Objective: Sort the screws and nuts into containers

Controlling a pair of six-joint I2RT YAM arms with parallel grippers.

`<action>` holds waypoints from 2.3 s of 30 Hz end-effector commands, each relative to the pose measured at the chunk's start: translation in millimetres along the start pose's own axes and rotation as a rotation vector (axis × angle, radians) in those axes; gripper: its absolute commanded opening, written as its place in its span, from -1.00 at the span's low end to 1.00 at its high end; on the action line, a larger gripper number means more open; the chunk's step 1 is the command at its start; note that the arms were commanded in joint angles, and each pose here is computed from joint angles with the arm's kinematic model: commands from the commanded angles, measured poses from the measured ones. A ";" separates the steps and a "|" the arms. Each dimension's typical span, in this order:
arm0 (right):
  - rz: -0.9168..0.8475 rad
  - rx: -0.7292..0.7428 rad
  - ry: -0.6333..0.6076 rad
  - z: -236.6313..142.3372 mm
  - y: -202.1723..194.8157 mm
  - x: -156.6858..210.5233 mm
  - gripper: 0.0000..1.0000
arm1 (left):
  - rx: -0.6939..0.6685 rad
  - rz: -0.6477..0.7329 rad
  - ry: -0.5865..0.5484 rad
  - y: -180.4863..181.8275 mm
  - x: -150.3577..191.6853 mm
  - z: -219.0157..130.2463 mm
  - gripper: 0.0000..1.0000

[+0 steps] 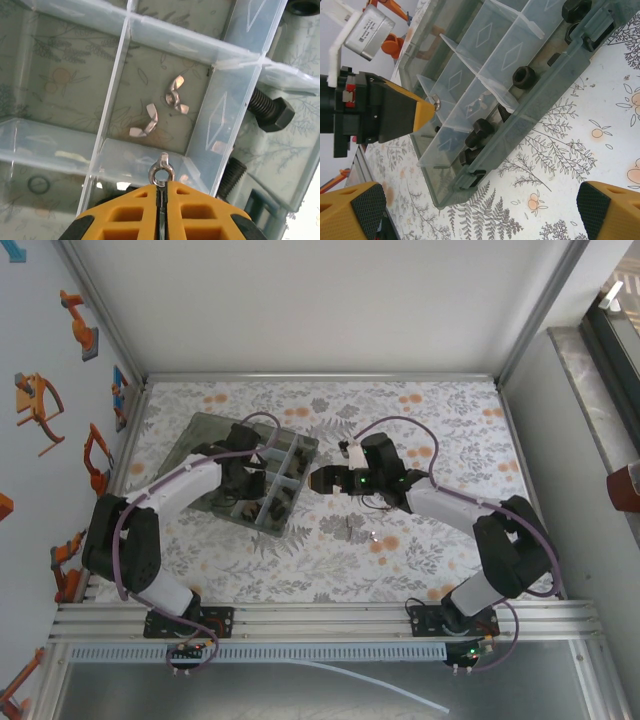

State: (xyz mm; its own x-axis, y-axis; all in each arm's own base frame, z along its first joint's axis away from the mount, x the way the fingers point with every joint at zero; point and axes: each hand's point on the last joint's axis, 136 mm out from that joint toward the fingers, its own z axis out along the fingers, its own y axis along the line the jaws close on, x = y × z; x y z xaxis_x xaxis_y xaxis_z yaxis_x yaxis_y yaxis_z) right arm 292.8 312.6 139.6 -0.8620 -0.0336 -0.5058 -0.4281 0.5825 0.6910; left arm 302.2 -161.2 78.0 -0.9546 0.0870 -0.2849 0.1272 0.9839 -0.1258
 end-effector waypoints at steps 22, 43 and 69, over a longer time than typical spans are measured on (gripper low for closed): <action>0.144 0.222 -0.058 -53.3 -65.4 20.4 0.99 | 0.285 0.268 -0.210 -116.7 -36.3 -37.6 -0.30; 0.263 0.560 0.092 -83.1 -141.4 84.9 0.16 | 0.541 0.444 -0.145 -217.6 6.2 -15.7 0.02; 0.215 0.612 0.290 -59.1 -124.5 141.5 -0.30 | 0.531 0.522 -0.126 -190.0 42.7 -30.6 0.95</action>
State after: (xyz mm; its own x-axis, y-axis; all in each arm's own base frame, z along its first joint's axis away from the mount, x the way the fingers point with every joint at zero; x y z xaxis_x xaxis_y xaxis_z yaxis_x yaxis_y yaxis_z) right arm 212.4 189.0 18.4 -0.9795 -0.0289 -0.1994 -0.0953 0.9384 0.3321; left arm 234.4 -340.6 111.2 -0.7220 0.4575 -0.5190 0.6754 0.6285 -0.3857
